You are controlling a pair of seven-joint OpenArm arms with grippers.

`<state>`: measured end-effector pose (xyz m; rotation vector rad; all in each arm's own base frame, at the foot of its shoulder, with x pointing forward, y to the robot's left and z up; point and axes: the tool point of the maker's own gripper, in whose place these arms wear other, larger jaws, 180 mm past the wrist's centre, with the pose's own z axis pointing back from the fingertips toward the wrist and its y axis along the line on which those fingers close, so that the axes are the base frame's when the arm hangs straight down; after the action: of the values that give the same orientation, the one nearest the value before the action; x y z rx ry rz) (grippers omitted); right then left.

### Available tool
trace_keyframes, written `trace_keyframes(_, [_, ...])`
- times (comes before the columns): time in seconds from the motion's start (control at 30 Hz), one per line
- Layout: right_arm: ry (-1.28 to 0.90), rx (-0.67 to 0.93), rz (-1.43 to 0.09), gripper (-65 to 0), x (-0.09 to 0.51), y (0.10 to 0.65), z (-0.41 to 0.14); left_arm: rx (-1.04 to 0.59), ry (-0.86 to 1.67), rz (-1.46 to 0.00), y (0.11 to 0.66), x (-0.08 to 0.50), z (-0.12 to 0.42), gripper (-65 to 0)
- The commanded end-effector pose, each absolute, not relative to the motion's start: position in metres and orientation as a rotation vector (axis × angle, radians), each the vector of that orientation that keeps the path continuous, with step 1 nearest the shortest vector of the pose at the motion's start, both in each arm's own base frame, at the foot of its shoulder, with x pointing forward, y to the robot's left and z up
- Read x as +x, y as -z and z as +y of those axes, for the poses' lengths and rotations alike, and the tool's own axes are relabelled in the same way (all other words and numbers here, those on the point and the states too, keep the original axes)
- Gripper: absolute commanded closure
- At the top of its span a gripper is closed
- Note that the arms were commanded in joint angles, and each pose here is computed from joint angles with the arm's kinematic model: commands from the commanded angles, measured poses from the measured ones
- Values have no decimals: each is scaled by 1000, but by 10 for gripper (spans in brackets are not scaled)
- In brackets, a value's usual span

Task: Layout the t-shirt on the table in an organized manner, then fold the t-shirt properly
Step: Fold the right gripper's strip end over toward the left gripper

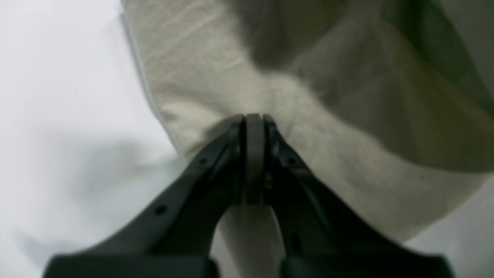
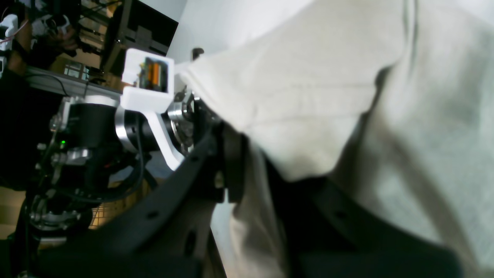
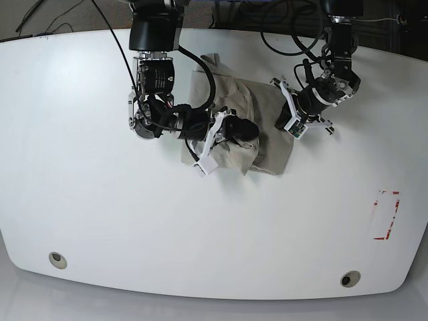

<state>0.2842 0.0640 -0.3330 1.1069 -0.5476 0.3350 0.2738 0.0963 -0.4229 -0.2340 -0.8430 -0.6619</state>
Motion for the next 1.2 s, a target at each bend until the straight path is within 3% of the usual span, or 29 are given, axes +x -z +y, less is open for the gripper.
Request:
trace_keyframes(0.0, [-359, 1147, -635, 0, 301, 306, 71, -188, 689, -772, 434, 266, 105, 0])
trace_keyframes(0.47, [-477, 1187, -640, 0, 294, 290, 104, -200, 680, -775, 434, 267, 100, 0])
trace_keyframes(0.97, [-452, 1210, -596, 0, 300, 300, 112, -199, 681, -777, 433, 267, 100, 0])
trace_keyframes(1.17, [-459, 1208, -604, -152, 302, 297, 112, -199, 681, -785, 431, 268, 99, 0])
